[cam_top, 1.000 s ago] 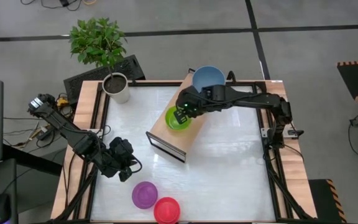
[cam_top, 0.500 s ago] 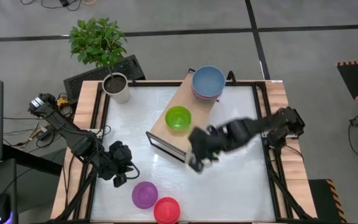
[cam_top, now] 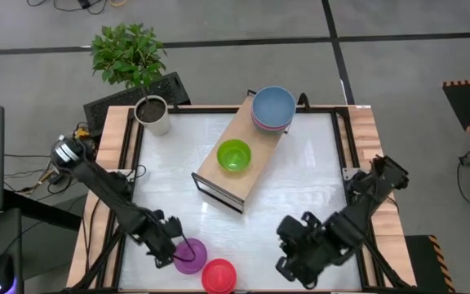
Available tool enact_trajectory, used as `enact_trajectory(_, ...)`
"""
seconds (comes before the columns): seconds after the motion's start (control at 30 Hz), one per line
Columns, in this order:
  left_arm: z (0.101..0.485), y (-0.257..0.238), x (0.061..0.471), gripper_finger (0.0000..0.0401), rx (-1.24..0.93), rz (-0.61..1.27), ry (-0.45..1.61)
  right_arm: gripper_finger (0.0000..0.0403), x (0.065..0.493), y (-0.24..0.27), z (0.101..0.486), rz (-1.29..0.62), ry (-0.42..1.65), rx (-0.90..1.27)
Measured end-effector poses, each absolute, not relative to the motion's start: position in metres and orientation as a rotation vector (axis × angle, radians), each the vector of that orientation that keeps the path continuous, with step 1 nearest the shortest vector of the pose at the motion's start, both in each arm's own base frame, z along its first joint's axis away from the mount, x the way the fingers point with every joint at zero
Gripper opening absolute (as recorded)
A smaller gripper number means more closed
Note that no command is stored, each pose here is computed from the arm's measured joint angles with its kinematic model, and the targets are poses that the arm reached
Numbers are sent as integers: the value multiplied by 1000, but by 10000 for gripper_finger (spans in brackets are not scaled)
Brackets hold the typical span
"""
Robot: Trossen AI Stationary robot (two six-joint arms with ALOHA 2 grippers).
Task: Place and stack bowls onto a shelf
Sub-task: Stack the purple bowl on the light green bowl
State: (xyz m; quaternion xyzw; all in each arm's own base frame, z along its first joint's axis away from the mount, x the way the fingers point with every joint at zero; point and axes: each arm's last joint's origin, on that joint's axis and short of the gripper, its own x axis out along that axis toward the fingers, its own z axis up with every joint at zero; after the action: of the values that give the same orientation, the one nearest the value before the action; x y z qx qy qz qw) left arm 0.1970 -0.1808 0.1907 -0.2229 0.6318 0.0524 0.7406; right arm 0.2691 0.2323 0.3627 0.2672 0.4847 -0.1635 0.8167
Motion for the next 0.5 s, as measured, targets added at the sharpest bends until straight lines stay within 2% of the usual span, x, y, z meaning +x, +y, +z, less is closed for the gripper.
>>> enact_trajectory(0.17,164,-205,213,1,-615,20,1430,56,254,248,363,-346,1025,592)
enact_trajectory(0.37,148,-211,242,0,-756,-11,1322,56,243,259,363,-325,992,554)
enact_trajectory(0.5,152,-200,261,0,-809,-29,1222,56,243,258,363,-333,973,540)
